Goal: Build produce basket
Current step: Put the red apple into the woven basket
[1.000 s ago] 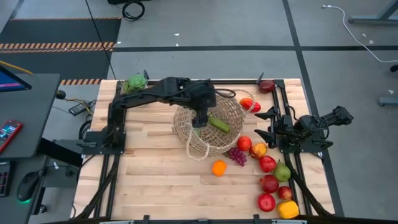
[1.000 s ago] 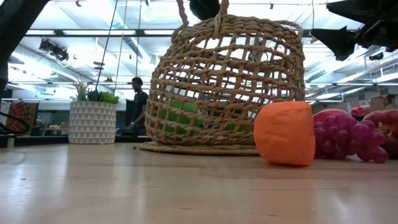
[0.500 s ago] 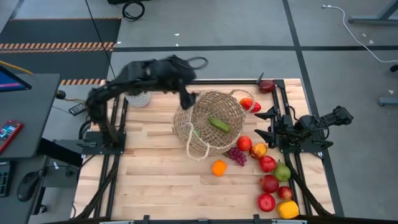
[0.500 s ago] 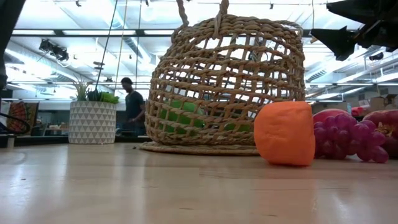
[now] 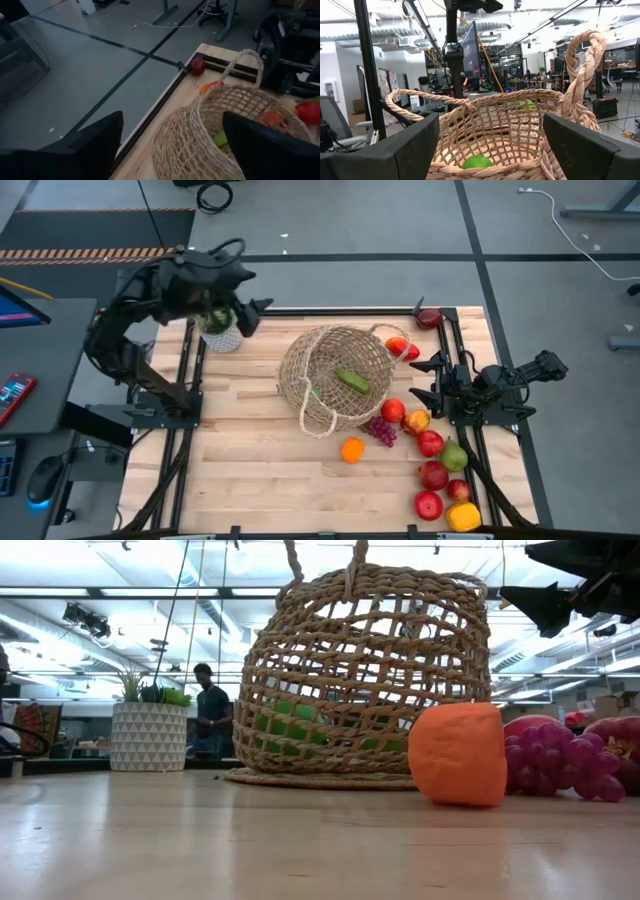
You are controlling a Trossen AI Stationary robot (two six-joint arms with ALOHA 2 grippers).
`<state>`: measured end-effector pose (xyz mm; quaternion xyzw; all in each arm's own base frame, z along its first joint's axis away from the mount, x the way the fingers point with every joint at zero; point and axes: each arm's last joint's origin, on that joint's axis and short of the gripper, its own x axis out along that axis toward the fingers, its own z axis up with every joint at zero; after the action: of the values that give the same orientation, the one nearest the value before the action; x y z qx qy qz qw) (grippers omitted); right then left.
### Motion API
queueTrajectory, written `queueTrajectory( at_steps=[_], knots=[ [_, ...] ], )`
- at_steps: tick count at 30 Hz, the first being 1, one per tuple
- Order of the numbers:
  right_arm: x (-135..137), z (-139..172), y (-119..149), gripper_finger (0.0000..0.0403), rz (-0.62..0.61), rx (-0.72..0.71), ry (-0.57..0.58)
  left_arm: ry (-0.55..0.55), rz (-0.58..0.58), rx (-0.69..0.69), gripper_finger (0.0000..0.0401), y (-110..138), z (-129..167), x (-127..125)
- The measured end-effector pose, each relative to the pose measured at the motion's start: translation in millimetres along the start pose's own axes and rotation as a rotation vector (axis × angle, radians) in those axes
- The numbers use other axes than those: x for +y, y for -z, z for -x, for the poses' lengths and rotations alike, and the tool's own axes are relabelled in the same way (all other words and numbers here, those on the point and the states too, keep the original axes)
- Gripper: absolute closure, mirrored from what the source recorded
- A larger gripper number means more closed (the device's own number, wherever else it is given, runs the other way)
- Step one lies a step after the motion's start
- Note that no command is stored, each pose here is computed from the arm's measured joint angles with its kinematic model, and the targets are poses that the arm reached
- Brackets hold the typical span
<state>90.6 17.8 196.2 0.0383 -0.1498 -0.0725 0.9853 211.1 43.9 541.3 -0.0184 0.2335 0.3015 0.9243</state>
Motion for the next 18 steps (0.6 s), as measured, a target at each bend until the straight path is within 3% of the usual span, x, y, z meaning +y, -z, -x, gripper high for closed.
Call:
queueTrajectory(
  at_steps=[7,18],
  knots=[
    [0,0,0,0.0043,0.000,0.000,0.000,-0.030,0.003,0.041,0.0074,13,15,-8],
    [0,0,0,0.0043,0.000,0.000,0.000,0.070,0.016,0.031,0.0112,51,7,-36]
  ],
)
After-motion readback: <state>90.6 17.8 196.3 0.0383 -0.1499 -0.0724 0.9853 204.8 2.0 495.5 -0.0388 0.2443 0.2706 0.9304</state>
